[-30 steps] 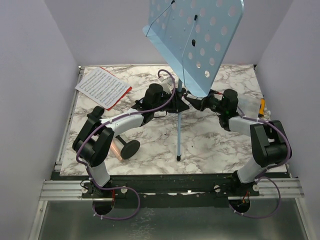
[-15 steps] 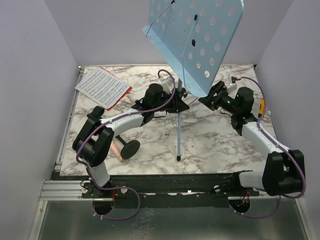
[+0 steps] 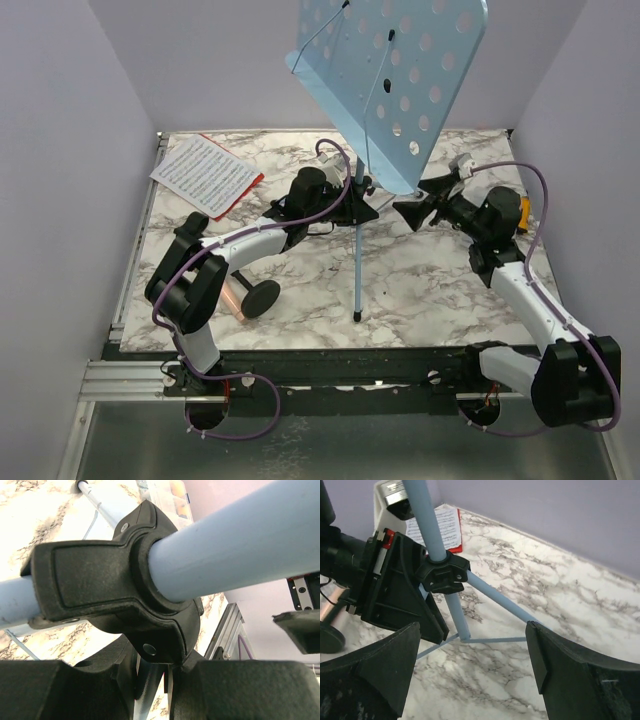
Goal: Set up the instrument practice props
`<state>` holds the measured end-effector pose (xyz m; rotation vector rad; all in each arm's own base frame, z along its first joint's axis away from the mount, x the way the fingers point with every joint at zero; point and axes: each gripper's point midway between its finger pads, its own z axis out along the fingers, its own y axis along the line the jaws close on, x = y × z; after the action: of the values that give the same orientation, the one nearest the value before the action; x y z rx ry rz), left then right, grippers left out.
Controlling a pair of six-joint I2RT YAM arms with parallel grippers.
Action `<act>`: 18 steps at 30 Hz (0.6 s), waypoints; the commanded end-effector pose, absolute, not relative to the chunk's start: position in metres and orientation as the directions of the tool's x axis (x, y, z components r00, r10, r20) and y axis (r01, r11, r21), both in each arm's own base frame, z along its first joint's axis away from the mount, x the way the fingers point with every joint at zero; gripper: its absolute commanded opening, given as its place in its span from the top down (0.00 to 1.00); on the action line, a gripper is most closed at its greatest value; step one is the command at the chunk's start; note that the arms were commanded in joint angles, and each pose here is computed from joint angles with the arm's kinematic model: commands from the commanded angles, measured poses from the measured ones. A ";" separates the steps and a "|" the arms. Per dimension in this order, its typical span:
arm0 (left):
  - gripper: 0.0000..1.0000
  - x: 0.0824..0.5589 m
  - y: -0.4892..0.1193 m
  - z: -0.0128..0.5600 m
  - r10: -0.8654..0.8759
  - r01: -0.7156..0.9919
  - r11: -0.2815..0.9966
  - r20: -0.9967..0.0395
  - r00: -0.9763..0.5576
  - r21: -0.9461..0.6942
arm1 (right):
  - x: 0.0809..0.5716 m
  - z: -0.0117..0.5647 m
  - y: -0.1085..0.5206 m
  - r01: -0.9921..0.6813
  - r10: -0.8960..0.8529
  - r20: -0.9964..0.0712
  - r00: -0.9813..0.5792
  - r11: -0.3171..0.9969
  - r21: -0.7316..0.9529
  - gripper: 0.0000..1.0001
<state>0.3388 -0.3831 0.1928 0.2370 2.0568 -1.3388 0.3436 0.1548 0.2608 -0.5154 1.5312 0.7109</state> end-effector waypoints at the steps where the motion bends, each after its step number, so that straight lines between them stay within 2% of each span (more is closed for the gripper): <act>1: 1.00 0.324 -0.375 0.186 -0.206 0.366 0.464 -0.501 -0.841 -0.806 | 0.343 0.271 0.173 -0.758 -0.146 -0.965 0.220 0.596 -0.263 0.11; 5: 1.00 0.324 -0.375 0.187 -0.205 0.367 0.462 -0.500 -0.841 -0.807 | 0.343 0.263 0.203 -0.727 -0.292 -0.879 0.378 0.494 -0.477 0.20; 7: 1.00 0.324 -0.375 0.187 -0.206 0.367 0.462 -0.501 -0.841 -0.807 | 0.342 0.265 0.212 -0.709 -0.302 -0.850 0.431 0.469 -0.526 0.25; 13: 1.00 0.323 -0.376 0.190 -0.203 0.367 0.452 -0.495 -0.845 -0.813 | 0.345 0.274 0.220 -0.692 -0.273 -0.823 0.499 0.446 -0.568 0.40; 18: 1.00 0.322 -0.377 0.191 -0.202 0.366 0.444 -0.489 -0.849 -0.818 | 0.355 0.263 0.221 -0.699 -0.330 -0.811 0.484 0.412 -0.585 0.42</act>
<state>0.3387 -0.3831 0.1928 0.2365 2.0571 -1.3396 0.3453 0.2194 0.2534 -1.1212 1.1514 0.3697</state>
